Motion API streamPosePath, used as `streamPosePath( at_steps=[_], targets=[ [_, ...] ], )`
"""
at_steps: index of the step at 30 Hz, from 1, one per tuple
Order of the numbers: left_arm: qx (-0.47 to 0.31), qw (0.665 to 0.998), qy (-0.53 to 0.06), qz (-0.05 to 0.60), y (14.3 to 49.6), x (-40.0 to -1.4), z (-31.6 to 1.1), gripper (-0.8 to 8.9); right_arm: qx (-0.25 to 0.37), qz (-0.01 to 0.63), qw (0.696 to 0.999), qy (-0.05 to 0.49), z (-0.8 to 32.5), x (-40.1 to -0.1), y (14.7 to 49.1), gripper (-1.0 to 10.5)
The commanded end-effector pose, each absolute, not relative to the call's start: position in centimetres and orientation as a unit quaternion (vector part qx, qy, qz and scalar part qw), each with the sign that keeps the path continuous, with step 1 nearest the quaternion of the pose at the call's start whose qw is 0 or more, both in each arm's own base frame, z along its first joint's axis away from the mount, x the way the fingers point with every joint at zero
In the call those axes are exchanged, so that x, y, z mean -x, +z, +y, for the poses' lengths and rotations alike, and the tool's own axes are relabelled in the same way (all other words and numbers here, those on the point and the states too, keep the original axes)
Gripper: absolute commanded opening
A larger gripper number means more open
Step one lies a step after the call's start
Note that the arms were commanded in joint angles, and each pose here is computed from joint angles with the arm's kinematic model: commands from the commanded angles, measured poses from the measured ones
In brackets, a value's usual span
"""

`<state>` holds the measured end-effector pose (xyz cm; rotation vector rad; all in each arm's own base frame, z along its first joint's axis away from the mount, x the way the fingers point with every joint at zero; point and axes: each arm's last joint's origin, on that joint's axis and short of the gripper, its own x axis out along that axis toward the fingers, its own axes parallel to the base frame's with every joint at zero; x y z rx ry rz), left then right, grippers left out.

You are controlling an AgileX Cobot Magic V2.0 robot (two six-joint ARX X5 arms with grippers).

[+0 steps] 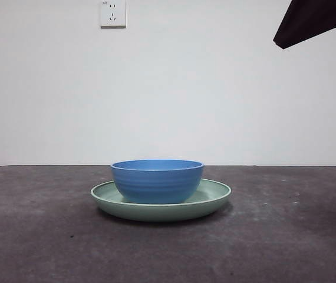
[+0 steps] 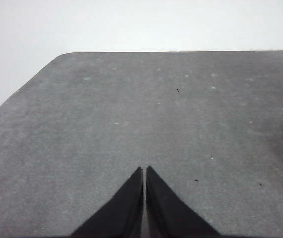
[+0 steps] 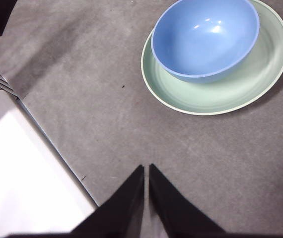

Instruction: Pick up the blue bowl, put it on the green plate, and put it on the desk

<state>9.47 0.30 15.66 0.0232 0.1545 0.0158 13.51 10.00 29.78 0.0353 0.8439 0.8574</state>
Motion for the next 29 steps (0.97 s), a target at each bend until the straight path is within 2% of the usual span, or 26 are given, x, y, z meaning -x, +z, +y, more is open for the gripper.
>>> streamPosePath(
  at_steps=[1, 7, 12, 20, 29],
  targets=[
    [-0.007, 0.996, 0.011, 0.09, 14.9, -9.6, 0.3, 0.09, 0.014, 0.353, 0.844, 0.404, 9.1, -13.3, 30.5, 0.1],
    [-0.007, 0.996, 0.011, 0.09, 14.9, -9.6, 0.3, 0.09, -0.009, 0.236, 0.912, 0.336, 5.7, -12.9, 31.7, 0.1],
    [-0.007, 0.996, 0.011, 0.09, 14.9, -9.6, 0.3, 0.09, -0.019, 0.132, 0.956, 0.26, 3.1, -11.9, 30.2, 0.1],
    [-0.007, 0.996, 0.011, 0.09, 14.9, -9.6, 0.3, 0.09, -0.011, 0.028, 0.986, 0.162, 1.1, -10.3, 25.0, 0.1],
    [-0.007, 0.996, 0.011, 0.09, 14.9, -9.6, 0.3, 0.09, -0.007, 0.005, 0.998, 0.065, 0.3, -9.7, 19.9, 0.1]
  ],
)
